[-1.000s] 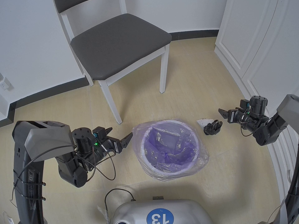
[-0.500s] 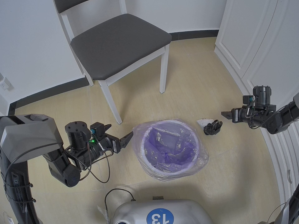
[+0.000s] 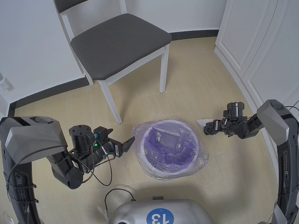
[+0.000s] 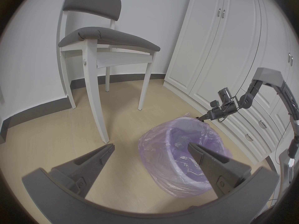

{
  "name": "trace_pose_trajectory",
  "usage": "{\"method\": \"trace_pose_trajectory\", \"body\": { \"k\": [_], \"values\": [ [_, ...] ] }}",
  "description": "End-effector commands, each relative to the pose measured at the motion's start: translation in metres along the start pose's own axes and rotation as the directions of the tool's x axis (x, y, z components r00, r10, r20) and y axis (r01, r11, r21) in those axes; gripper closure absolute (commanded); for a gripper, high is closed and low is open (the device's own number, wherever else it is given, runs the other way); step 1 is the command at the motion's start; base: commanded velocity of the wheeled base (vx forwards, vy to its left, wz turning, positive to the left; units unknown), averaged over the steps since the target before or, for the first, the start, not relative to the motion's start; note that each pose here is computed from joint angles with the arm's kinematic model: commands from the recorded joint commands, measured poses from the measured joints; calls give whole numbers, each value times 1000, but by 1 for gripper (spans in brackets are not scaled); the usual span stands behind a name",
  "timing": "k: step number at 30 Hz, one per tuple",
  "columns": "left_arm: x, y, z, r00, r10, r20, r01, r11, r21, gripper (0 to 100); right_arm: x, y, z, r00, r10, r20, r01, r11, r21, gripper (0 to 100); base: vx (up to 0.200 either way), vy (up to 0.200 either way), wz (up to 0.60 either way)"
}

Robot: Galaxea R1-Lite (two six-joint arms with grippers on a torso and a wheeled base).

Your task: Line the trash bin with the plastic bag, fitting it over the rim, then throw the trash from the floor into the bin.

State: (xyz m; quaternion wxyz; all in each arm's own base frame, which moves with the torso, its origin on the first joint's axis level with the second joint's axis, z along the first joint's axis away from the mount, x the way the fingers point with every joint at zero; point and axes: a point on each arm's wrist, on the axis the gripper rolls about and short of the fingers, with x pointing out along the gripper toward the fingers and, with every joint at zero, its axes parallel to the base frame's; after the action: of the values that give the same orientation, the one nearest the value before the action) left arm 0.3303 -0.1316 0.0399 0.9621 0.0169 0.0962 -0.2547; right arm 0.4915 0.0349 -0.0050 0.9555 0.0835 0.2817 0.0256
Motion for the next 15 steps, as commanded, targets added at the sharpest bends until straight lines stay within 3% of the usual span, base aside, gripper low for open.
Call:
{"method": "trace_pose_trajectory", "body": {
  "k": [1, 11, 12, 15],
  "values": [
    [5, 0, -10, 1000, 9, -4, -9, 1000, 3, 0, 47, -8, -41, 998, -33, -44, 36, 997, 61, 0, 0, 0, 0],
    [9, 2, -15, 1000, 12, 5, -12, 1000, 3, 0, 65, -11, -46, 998, -35, 54, 30, 995, 92, 0, 0, 0, 0],
    [9, 2, -15, 1000, 12, 8, -12, 1000, 4, 0, 66, -12, -46, 997, -35, 62, 29, 995, 93, 100, 0, 0, 0],
    [10, 3, -15, 1000, 13, 16, -13, 1000, 6, 0, 67, -12, -45, 996, -31, 83, 23, 995, 92, 100, 0, 0, 0]
  ]
}}
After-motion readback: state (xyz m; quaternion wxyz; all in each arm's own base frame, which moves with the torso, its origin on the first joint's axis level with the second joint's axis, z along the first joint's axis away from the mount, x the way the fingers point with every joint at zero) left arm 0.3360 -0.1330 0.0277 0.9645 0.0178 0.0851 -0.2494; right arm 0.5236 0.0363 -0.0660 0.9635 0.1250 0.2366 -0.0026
